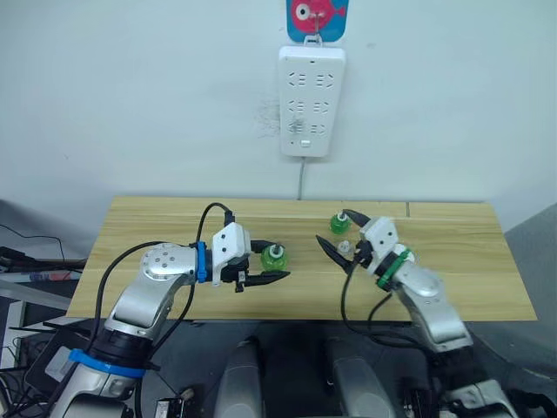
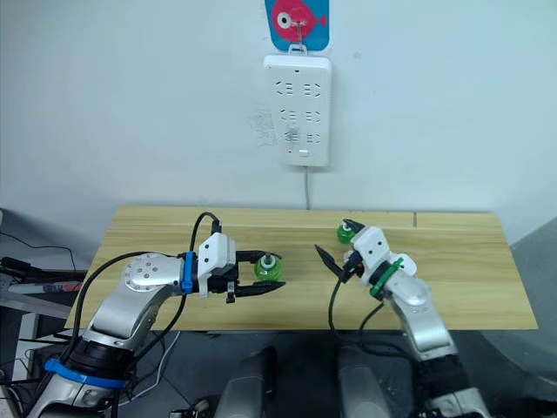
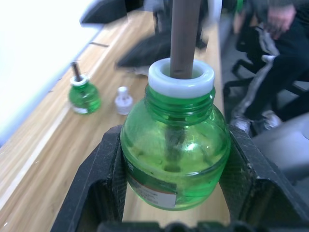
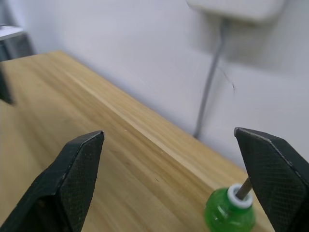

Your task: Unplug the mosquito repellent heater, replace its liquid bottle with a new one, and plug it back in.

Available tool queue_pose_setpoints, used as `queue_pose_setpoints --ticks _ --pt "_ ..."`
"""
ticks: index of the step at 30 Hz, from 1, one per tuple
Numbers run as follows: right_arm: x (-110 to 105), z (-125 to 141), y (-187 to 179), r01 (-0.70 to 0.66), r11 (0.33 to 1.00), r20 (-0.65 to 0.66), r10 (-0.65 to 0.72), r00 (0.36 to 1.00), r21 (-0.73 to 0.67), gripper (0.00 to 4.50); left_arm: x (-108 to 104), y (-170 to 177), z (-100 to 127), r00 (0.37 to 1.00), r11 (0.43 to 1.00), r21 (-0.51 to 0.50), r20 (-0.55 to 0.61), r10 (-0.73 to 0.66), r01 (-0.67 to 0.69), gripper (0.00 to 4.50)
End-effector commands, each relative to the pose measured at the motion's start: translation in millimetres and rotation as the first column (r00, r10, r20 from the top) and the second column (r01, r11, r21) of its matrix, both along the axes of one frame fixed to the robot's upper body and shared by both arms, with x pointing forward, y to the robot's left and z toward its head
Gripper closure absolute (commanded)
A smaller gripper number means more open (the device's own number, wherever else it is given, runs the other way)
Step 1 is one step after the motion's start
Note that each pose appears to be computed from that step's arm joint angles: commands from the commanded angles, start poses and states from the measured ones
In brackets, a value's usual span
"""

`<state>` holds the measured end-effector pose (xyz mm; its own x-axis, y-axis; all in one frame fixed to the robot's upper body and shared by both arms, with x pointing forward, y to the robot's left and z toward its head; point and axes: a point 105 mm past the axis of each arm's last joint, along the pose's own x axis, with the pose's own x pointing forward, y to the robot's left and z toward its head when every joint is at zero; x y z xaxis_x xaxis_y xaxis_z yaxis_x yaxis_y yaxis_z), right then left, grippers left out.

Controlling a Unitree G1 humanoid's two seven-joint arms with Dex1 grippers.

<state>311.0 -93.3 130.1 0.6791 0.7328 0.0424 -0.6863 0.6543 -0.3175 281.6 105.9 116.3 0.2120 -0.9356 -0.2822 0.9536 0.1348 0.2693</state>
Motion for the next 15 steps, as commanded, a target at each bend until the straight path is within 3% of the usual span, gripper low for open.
queue_pose_setpoints --ticks 1,8,15 --pt "-21.8 25.6 4.0 -0.116 0.993 -0.006 0.116 0.993 0.003 0.0 -4.5 -13.0 9.6 0.994 0.995 0.002 0.031 -0.103 0.103 2.26" --pt "-64.6 46.2 16.2 -0.345 0.936 -0.114 0.336 0.935 -0.071 0.0 -11.8 -29.4 21.7 0.968 0.968 0.022 0.01 -0.252 0.251 2.26" --pt "-75.9 49.4 17.2 -0.387 0.918 -0.179 0.368 0.912 -0.084 0.0 -18.0 -35.0 22.4 0.946 0.945 0.042 0.009 -0.325 0.325 2.26"
